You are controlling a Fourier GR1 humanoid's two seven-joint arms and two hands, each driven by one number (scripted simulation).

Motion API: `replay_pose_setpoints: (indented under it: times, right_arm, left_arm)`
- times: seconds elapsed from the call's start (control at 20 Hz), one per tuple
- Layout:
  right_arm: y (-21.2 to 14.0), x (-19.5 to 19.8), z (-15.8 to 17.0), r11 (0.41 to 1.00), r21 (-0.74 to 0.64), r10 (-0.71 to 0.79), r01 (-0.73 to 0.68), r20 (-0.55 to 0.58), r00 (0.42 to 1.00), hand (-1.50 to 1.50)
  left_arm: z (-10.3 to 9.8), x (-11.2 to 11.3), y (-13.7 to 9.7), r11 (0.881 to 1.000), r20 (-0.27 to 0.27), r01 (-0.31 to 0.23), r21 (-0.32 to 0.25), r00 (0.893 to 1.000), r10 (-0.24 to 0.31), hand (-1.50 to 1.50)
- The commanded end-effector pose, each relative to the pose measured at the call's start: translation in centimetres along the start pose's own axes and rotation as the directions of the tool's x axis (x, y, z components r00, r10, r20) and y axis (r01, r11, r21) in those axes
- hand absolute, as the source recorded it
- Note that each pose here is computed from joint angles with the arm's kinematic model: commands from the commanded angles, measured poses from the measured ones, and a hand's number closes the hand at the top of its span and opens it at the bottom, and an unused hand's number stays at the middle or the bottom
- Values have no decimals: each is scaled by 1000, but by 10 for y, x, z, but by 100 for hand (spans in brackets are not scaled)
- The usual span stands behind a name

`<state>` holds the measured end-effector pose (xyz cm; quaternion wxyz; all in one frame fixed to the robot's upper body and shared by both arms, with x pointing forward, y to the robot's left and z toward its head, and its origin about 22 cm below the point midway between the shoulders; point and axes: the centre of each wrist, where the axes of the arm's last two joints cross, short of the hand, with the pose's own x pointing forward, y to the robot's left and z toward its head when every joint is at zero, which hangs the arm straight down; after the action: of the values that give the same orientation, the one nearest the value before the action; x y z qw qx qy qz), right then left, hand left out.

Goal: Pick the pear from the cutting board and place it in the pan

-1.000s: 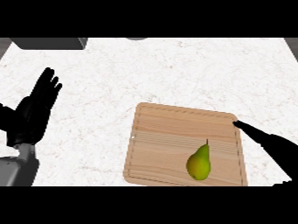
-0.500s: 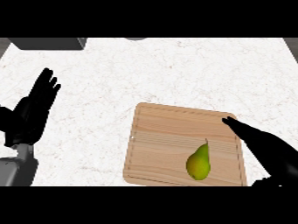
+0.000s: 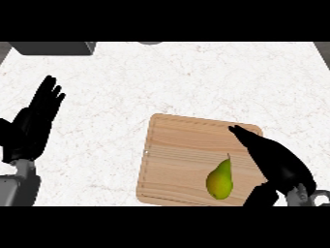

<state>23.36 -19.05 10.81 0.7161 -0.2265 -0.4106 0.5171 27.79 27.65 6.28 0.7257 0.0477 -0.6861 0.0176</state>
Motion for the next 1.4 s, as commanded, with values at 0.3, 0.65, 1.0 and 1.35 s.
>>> replay_pose_setpoints:
  times: [0.3, 0.65, 1.0, 1.35]
  right_arm:
    - [33, -7, -19, 999, 40, 5, -3, -52, 999, -150]
    - [40, -4, -47, 997, 74, 20, -16, -54, 998, -150]
    - [55, -19, -72, 999, 51, -14, 16, -32, 999, -150]
    - [64, -21, -85, 992, 119, -28, 31, -33, 999, -150]
  left_arm:
    - [8, -4, -14, 1000, 11, -8, 9, 1000, 8, 0]
    - [-2, -7, -15, 1000, 11, -11, -4, 1000, 11, 0]
    - [-4, -15, 15, 1000, 16, -14, 0, 1000, 14, 0]
    - [0, -4, -4, 1000, 3, -2, -12, 1000, 2, 0]
